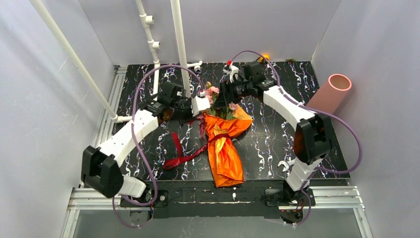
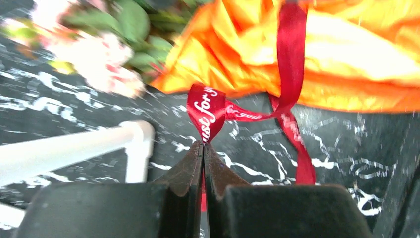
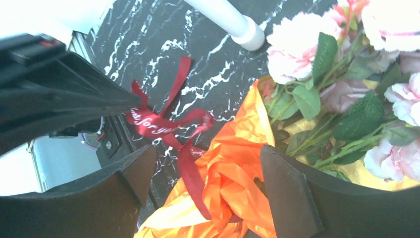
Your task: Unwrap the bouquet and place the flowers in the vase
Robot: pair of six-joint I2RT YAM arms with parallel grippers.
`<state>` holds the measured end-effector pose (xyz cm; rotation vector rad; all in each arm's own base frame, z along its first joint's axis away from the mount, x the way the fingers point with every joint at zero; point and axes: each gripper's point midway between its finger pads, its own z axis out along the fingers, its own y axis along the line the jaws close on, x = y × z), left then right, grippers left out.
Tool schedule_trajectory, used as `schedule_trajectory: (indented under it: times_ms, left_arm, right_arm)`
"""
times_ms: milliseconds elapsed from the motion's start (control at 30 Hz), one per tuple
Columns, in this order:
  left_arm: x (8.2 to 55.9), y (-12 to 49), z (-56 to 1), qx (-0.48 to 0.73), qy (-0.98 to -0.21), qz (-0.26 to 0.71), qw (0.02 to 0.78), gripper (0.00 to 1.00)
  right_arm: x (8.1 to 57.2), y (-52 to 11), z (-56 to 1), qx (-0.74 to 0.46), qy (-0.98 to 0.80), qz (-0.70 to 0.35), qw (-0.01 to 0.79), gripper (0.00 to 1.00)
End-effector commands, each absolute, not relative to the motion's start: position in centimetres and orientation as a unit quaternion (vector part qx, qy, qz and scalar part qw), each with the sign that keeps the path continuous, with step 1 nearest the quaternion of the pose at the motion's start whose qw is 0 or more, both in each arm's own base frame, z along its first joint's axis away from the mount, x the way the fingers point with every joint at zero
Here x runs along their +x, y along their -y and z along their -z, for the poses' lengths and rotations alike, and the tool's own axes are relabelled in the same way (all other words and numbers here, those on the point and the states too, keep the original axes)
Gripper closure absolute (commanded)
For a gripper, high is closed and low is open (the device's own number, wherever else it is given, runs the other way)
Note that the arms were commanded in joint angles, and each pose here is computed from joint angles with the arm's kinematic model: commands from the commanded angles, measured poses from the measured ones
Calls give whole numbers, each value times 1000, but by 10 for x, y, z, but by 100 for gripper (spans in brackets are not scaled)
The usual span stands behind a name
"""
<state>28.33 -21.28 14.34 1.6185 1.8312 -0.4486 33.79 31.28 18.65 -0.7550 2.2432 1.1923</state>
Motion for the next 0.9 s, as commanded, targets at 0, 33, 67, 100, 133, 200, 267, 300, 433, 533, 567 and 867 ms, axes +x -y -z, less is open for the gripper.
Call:
schedule_trajectory:
  times_ms: [0,33,67,100,133,200,267,300,433,533,567,867]
  left_arm:
    - [296,229,-228,554,-690,196,423,100]
    - [299,231,-244,544,-687,198,439,100]
    - [302,234,-258,533,-687,202,451,100]
    - [306,237,-273,522,-686,205,464,100]
    - [310,239,-289,512,-684,208,476,100]
    - [318,244,-319,489,-682,215,500,100]
    - [326,249,-354,469,-672,221,528,100]
    - [329,251,-367,463,-668,225,538,100]
    - [335,259,-405,451,-650,240,563,100]
    - [338,263,-421,442,-644,247,574,100]
    - [340,264,-426,439,-642,248,577,100]
    - [349,263,-450,414,-636,250,602,100]
  right_arm:
    - [329,-315,-241,-321,-768,-463,305,14]
    - [325,-315,-244,-324,-763,-466,309,13]
    - [321,-314,-247,-328,-758,-470,312,12]
    - [319,-314,-250,-331,-752,-473,318,12]
    - [315,-313,-256,-336,-744,-477,326,11]
    - [309,-313,-262,-345,-732,-483,334,10]
    - [304,-313,-268,-357,-720,-486,343,9]
    - [301,-313,-271,-364,-714,-486,348,9]
    - [294,-316,-276,-387,-695,-483,366,8]
    - [291,-320,-274,-397,-691,-476,372,9]
    - [292,-321,-272,-397,-692,-473,373,11]
    - [311,-318,-264,-375,-718,-441,387,99]
